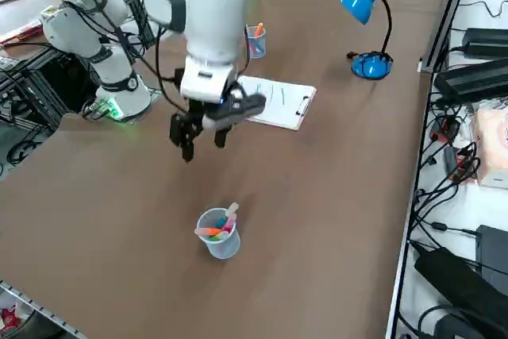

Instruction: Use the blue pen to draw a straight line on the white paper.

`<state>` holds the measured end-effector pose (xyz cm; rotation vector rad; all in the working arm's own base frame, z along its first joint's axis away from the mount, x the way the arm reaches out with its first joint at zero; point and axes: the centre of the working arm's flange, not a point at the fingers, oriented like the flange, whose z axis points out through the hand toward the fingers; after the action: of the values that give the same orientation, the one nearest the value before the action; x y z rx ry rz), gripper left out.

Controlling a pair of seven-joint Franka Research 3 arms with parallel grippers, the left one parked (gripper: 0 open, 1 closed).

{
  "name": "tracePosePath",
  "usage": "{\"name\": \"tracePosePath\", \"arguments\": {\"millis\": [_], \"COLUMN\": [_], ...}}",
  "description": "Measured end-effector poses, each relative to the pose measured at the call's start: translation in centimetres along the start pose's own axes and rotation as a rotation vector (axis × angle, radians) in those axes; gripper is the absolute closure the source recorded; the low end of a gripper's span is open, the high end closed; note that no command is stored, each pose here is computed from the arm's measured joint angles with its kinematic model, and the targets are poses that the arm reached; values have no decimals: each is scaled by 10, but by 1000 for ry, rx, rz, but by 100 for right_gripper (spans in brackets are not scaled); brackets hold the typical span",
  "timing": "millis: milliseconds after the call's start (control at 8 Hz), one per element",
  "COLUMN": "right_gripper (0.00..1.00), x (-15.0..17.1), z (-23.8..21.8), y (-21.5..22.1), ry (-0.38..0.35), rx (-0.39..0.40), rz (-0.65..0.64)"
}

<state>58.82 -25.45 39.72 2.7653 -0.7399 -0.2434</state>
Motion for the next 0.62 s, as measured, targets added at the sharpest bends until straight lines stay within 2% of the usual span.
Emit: {"name": "tracePosePath", "arguments": {"millis": [250,500,625], "right_gripper": [10,16,15], "x": [26,54,64], "z": [19,32,38], "y": [9,2,-6], "ry": [-7,1,-1], "rx": [25,35,56], "rz": [74,103,126]}}
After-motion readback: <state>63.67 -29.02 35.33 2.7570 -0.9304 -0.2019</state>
